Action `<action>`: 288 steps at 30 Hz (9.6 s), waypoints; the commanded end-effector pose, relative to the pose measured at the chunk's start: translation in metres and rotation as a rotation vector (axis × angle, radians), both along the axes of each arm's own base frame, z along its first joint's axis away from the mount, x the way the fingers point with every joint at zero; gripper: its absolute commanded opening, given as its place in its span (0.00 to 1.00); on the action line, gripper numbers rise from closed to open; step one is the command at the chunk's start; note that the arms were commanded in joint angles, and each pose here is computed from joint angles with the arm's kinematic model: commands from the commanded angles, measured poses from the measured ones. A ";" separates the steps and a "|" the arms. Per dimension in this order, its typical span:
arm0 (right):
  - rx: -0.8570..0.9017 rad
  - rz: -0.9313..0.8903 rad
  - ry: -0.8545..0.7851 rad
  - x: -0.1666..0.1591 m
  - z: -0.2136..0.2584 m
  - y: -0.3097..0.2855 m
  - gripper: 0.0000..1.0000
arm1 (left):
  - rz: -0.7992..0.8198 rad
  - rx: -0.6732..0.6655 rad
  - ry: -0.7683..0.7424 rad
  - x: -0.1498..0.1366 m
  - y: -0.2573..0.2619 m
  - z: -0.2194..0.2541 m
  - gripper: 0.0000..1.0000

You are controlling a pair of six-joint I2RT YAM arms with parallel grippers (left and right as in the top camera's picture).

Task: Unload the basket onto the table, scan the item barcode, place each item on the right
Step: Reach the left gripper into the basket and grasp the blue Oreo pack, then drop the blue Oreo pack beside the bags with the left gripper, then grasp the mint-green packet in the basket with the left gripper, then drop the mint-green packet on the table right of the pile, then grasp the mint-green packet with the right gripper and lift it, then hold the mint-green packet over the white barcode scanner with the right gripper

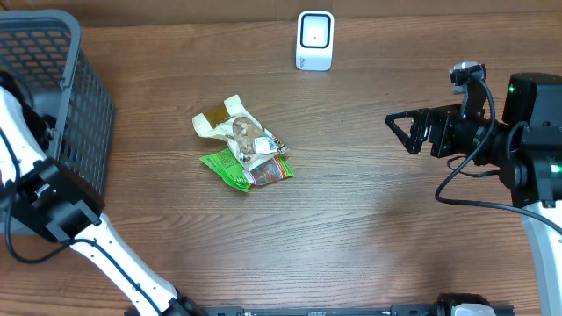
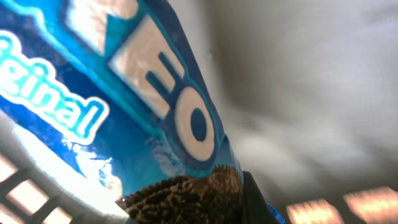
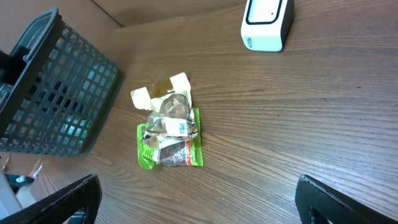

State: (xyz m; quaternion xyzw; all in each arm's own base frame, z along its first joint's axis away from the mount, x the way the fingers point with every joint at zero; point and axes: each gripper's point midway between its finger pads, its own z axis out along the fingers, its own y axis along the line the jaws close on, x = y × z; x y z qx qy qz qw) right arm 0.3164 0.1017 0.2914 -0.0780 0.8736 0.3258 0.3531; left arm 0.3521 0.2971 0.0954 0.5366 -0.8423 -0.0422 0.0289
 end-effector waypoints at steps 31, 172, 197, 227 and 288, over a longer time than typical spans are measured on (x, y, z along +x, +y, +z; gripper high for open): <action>0.000 -0.005 -0.010 0.001 0.006 -0.001 1.00 | -0.871 -0.047 -0.262 0.003 -0.361 0.123 0.04; -0.159 -0.118 0.081 0.025 -0.037 -0.020 1.00 | -1.709 -0.272 -0.021 -0.039 -0.523 -0.047 0.05; 0.011 0.138 0.385 0.041 -0.130 0.048 1.00 | -1.017 -0.162 -0.368 0.079 -0.419 0.119 1.00; -0.136 -0.205 0.958 0.003 -0.285 0.134 0.63 | -0.998 -0.224 -0.346 0.073 -0.405 0.116 1.00; -0.799 -0.273 -0.623 0.264 -0.040 0.100 0.04 | -0.997 -0.120 -0.321 0.078 -0.388 0.114 1.00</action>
